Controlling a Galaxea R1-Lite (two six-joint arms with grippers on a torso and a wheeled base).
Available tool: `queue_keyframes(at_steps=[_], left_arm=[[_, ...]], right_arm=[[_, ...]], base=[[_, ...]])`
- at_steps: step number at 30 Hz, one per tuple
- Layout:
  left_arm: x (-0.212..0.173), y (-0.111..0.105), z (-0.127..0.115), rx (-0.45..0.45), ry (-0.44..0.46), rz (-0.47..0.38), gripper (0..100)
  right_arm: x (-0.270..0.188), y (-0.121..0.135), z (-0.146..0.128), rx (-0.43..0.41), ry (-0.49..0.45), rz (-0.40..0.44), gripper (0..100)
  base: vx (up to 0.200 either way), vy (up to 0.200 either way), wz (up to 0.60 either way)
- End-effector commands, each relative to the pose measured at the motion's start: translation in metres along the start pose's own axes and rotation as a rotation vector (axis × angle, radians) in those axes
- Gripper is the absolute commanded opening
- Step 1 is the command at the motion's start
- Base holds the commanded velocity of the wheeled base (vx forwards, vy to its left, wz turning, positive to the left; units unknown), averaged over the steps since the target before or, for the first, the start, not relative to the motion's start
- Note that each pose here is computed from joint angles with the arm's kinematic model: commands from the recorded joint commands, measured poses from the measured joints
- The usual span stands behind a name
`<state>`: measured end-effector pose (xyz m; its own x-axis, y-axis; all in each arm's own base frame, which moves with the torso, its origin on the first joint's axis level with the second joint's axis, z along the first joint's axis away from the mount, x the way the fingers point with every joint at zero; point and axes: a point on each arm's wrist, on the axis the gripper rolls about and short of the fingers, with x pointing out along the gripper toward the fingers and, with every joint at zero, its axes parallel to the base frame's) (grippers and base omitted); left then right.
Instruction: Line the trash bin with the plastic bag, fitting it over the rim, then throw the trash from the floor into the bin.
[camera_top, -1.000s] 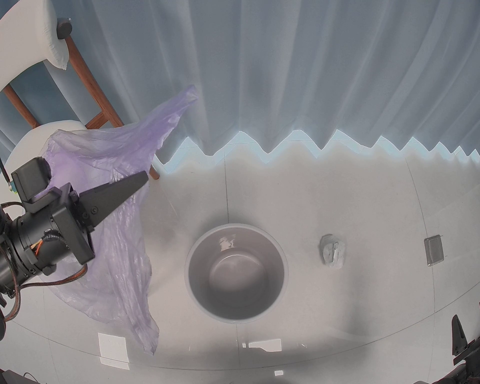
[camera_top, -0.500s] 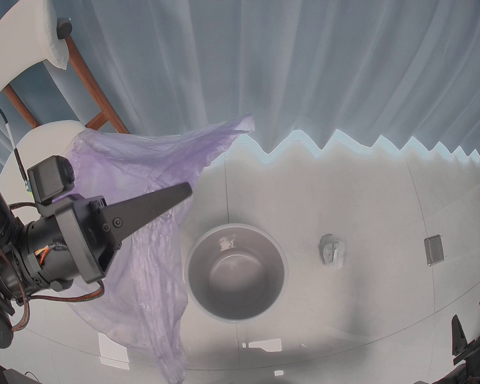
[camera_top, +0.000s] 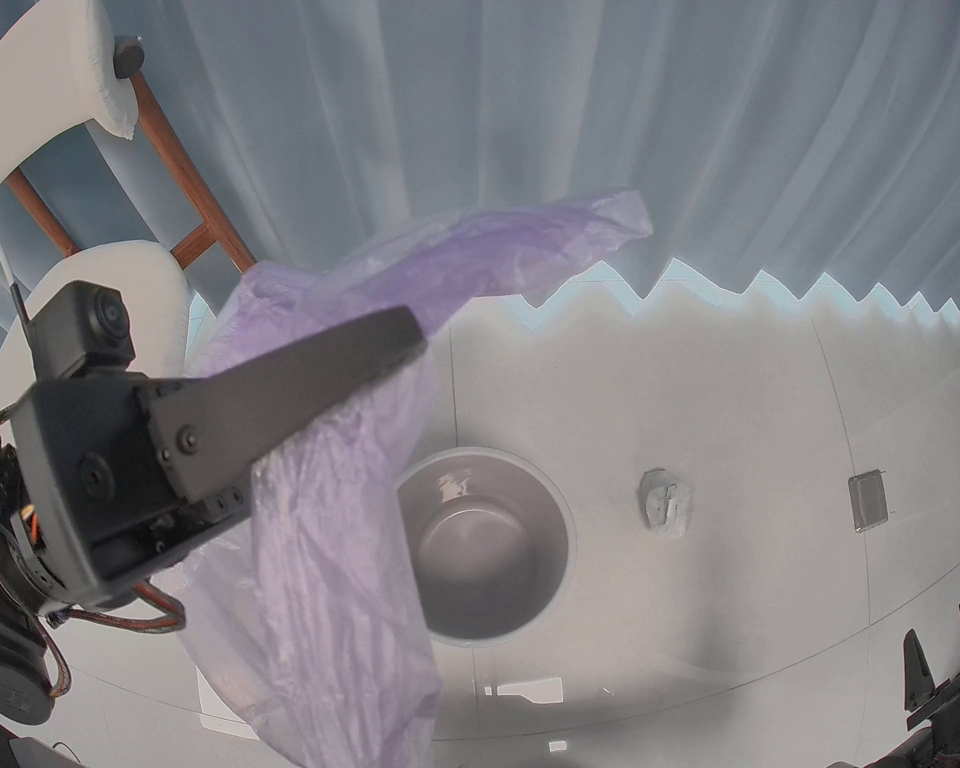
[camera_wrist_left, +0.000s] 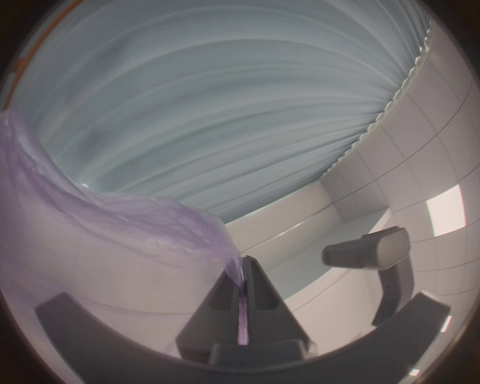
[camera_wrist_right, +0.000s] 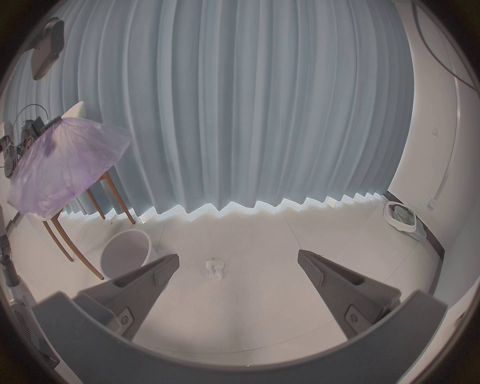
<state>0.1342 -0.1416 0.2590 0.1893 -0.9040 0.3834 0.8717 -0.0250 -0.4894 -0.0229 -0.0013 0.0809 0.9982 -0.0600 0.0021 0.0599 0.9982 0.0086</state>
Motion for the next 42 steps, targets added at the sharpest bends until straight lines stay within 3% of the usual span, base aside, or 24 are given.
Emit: queue_keyframes(at_steps=[1,7,12,20,23,30,35,42], left_arm=[[0.002,0.002,-0.003,-0.039,0.002,-0.031,0],[0.001,0.007,-0.006,-0.040,-0.007,-0.027,0],[-0.008,0.023,-0.014,-0.059,0.030,0.041,0],[-0.018,0.067,-0.028,-0.107,0.065,0.211,0],[-0.019,0.072,-0.033,-0.079,0.086,0.228,0],[-0.027,0.101,-0.048,0.086,0.163,0.320,0],[-0.030,0.107,-0.042,0.120,0.145,0.346,0],[-0.038,0.110,-0.013,0.198,0.057,0.386,0]], right_arm=[[0.000,0.000,-0.005,0.001,0.001,0.000,100],[0.000,0.000,-0.005,-0.001,0.001,0.000,100],[0.000,0.000,-0.005,-0.001,0.001,0.000,100],[0.000,0.000,-0.005,0.001,0.001,0.000,100],[0.000,0.000,-0.005,-0.001,0.001,0.000,100],[0.000,0.000,-0.005,0.001,0.001,0.000,100],[0.000,0.000,-0.005,0.001,0.001,0.000,100],[0.000,0.000,-0.005,0.001,0.001,0.000,100]], base=[[0.000,0.000,0.00],[0.000,0.000,0.00],[0.000,0.000,0.00],[0.000,0.000,0.00],[0.000,0.000,0.00],[0.000,0.000,0.00],[0.000,0.000,0.00],[0.000,0.000,0.00]])
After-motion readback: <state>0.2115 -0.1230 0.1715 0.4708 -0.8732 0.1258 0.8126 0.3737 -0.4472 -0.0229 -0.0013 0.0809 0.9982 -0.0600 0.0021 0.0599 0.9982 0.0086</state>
